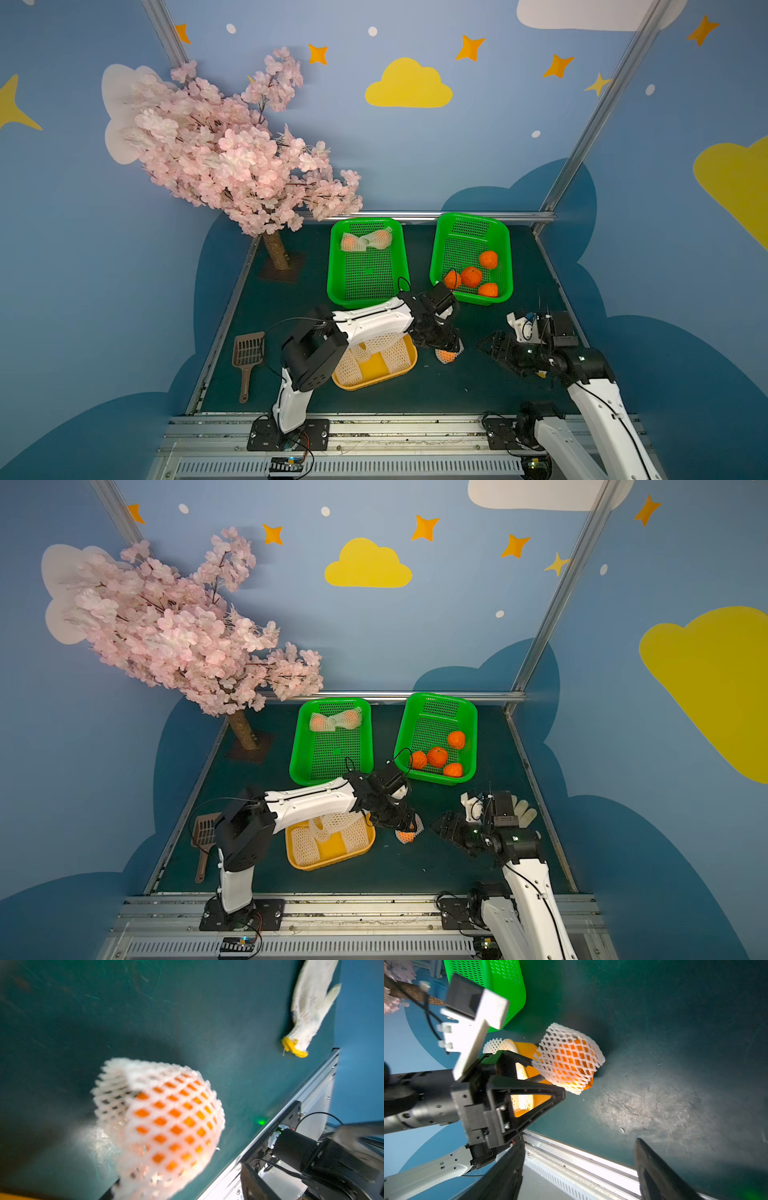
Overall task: Remove foam nets from oranges
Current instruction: Place the orange at the center of the board, then remove the foam net from the orange.
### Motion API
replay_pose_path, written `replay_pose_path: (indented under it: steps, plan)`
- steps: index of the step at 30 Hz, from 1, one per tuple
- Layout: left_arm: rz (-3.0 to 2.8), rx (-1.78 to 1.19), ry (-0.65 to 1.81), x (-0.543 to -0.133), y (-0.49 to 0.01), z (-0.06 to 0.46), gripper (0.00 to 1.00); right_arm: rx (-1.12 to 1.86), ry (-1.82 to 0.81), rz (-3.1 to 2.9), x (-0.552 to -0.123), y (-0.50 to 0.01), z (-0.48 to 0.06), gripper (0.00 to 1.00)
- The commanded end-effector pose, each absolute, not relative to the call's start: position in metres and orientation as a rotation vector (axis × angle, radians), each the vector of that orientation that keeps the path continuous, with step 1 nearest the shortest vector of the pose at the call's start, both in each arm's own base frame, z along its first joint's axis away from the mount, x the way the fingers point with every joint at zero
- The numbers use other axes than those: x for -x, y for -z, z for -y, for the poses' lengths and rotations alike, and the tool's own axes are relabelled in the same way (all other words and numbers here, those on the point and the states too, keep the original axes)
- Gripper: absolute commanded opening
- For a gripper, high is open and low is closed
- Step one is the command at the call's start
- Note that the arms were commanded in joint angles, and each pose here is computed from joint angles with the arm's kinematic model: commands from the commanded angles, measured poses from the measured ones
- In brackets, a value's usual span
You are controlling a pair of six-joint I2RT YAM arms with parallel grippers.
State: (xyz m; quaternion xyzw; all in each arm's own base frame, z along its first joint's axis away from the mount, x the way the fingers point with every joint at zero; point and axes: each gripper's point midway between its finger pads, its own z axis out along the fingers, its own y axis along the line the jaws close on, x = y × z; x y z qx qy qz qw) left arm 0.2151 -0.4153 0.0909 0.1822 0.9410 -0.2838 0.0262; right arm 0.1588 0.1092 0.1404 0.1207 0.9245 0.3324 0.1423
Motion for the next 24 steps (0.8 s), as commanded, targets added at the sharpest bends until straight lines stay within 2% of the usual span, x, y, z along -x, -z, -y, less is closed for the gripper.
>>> replay_pose_path:
  steps: [1, 9, 17, 21, 24]
  plan:
    - [-2.857, -0.508, 0.922, -0.225, -0.107, 0.414, 0.75, -0.357, -0.996, -2.660, -0.158, -0.139, -0.112, 0.81]
    - [-2.856, -0.493, 0.940, -0.231, -0.100, 0.416, 0.66, -0.351, -1.007, -2.657, -0.156, -0.140, -0.113, 0.81]
    - [-2.885, -0.546, 0.908, -0.236, -0.089, 0.424, 0.39, -0.359, -1.031, -2.652, -0.155, -0.140, -0.115, 0.81]
    - [-2.874, -0.585, 0.932, -0.233, -0.091, 0.427, 0.20, -0.369, -1.035, -2.647, -0.154, -0.139, -0.115, 0.81]
    - [-2.826, -0.622, 0.953, -0.234, -0.103, 0.429, 0.15, -0.384, -1.052, -2.631, -0.157, -0.140, -0.117, 0.81]
